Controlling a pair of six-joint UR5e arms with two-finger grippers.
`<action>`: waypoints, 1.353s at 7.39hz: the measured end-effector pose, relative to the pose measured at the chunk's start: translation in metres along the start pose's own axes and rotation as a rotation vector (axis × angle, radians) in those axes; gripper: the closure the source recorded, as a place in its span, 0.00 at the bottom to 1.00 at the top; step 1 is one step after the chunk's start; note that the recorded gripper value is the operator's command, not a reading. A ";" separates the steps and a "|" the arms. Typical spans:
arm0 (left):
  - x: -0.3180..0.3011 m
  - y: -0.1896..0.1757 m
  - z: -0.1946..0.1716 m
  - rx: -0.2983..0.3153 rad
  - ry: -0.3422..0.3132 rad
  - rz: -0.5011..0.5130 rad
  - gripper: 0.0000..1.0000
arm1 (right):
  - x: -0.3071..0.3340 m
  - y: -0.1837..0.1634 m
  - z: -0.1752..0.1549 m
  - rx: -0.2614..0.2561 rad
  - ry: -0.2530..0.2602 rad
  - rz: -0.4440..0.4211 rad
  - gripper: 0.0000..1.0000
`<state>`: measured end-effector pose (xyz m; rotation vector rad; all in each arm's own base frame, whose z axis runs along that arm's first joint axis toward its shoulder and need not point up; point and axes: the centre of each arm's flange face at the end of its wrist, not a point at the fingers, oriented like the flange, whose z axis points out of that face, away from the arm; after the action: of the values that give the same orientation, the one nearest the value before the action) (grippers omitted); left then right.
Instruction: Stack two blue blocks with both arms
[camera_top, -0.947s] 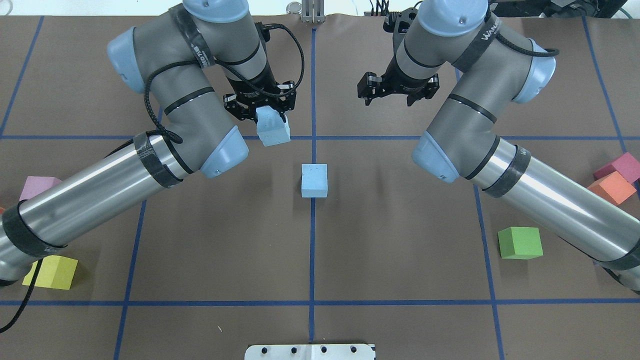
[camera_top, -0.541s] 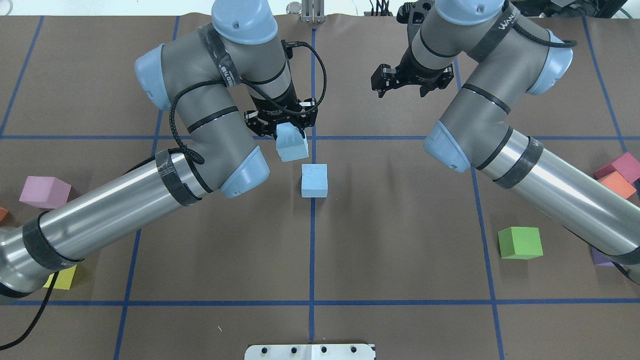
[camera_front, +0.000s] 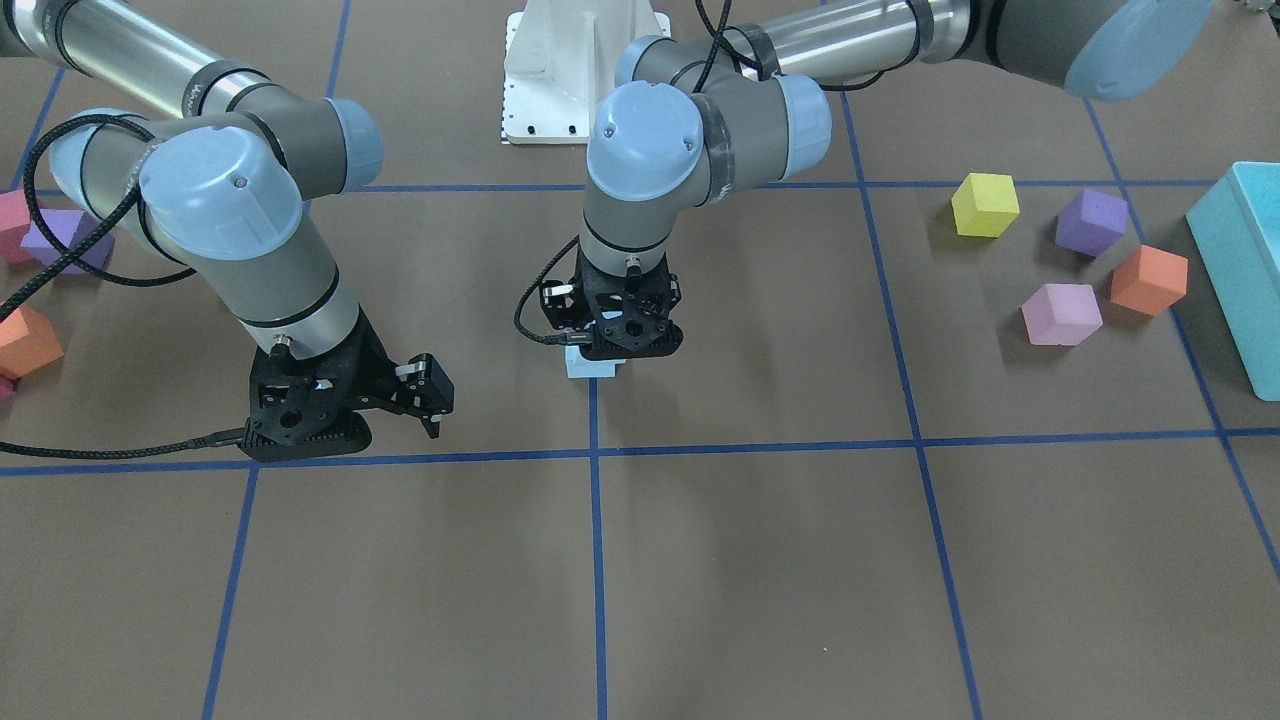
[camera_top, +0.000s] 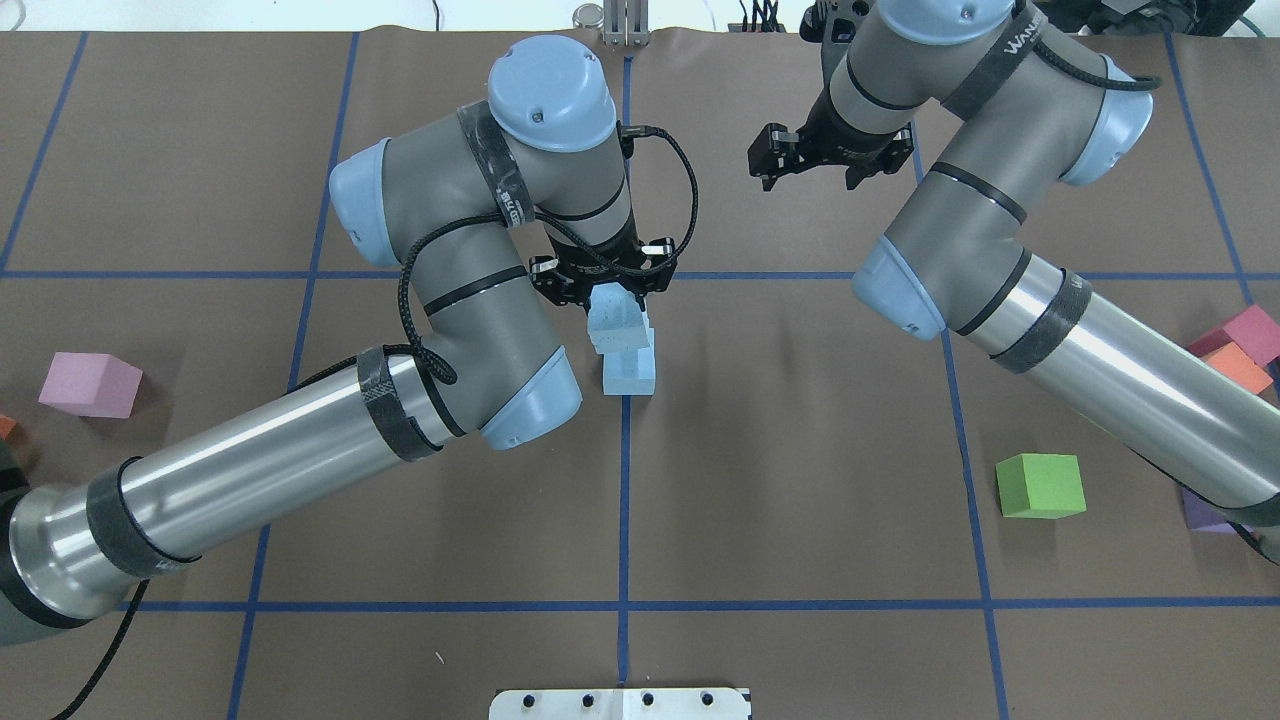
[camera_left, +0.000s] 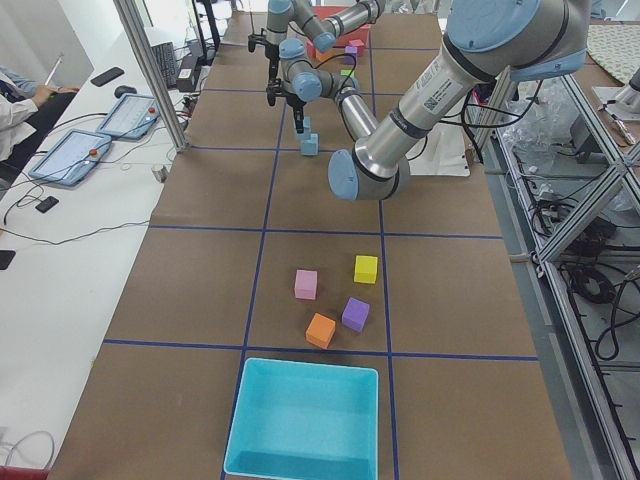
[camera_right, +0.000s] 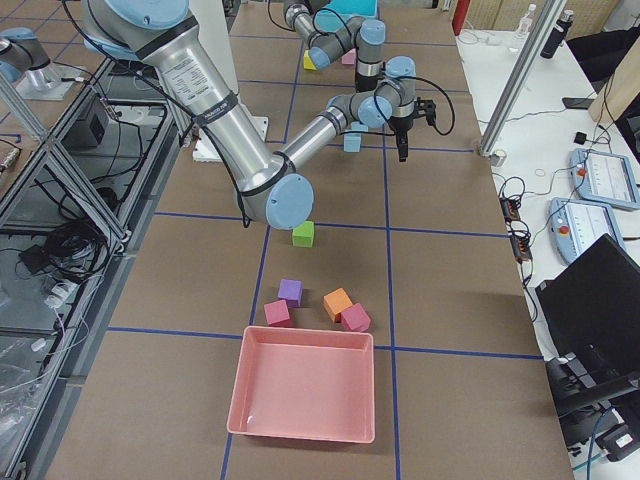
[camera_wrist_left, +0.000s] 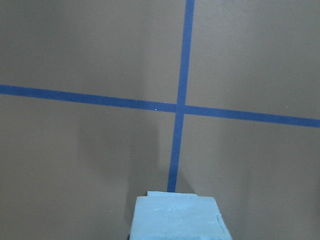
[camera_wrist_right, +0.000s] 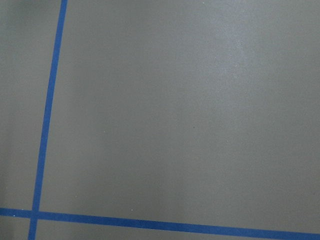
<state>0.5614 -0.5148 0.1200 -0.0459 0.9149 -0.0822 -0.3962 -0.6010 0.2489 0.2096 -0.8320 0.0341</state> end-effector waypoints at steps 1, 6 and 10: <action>0.002 0.005 0.004 -0.007 -0.002 0.005 0.50 | 0.002 -0.001 0.000 0.001 0.002 0.002 0.00; 0.005 0.017 0.018 -0.002 -0.017 0.017 0.28 | 0.009 -0.001 0.004 -0.003 0.011 0.010 0.00; 0.005 0.018 0.019 0.030 -0.020 0.029 0.02 | 0.010 -0.001 0.005 -0.005 0.013 0.011 0.00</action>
<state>0.5807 -0.4969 0.1266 -0.0051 0.8942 -0.0685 -0.3928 -0.6032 0.2595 0.2001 -0.8204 0.0437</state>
